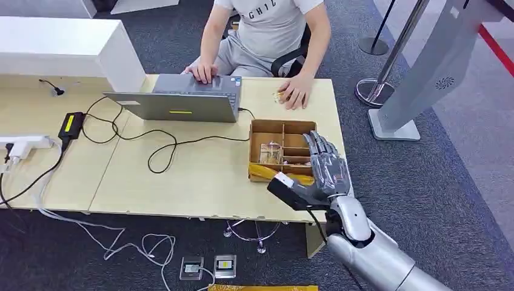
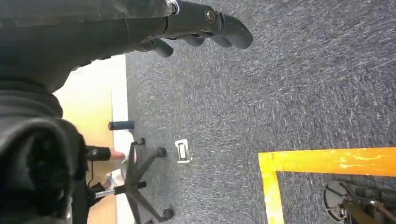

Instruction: Pass the card to the sensor for recognition and then transmit it.

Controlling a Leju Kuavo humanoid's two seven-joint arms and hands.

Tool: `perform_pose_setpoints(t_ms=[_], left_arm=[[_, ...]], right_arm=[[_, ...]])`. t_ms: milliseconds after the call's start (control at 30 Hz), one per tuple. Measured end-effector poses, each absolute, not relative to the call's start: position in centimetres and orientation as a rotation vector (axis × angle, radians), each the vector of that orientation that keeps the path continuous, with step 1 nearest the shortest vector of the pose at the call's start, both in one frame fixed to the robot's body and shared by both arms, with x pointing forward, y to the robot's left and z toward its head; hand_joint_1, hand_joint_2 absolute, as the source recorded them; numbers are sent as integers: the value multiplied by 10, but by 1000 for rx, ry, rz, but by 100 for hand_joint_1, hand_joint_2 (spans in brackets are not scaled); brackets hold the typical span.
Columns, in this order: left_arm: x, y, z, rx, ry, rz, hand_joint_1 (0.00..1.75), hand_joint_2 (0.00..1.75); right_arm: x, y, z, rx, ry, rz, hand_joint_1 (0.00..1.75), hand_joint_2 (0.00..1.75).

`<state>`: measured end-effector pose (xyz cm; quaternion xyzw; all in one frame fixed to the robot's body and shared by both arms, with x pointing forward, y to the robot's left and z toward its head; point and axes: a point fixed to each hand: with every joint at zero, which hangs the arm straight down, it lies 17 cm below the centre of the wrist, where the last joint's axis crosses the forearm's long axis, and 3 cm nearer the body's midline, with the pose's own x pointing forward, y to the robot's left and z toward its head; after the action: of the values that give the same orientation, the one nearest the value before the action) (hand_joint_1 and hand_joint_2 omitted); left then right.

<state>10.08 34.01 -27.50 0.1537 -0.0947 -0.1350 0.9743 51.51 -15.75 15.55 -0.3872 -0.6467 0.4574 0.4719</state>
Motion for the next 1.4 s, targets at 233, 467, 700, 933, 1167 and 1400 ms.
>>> perform_pose_setpoints(t_ms=[233, 467, 700, 933, 1167, 1400], left_arm=[[101, 339, -275, 309, -192, -278, 0, 0], [100, 337, -276, 303, -186, -280, 0, 0], [100, 332, -276, 297, -188, -290, 0, 0], [100, 330, -276, 297, -188, -293, 0, 0], [100, 330, -276, 299, -188, -292, 0, 0], [100, 330, -276, 303, -188, -289, 0, 0]], right_arm=[[519, -155, 140, -979, -1545, 1144, 0, 175], [522, -158, 127, -997, -1502, 1153, 0, 175], [525, -162, 123, -1035, -1477, 1166, 0, 175], [530, -174, 117, -1063, -1443, 1162, 0, 175], [533, -181, 110, -1077, -1414, 1159, 0, 175], [534, -178, 103, -1069, -1401, 1173, 0, 175]])
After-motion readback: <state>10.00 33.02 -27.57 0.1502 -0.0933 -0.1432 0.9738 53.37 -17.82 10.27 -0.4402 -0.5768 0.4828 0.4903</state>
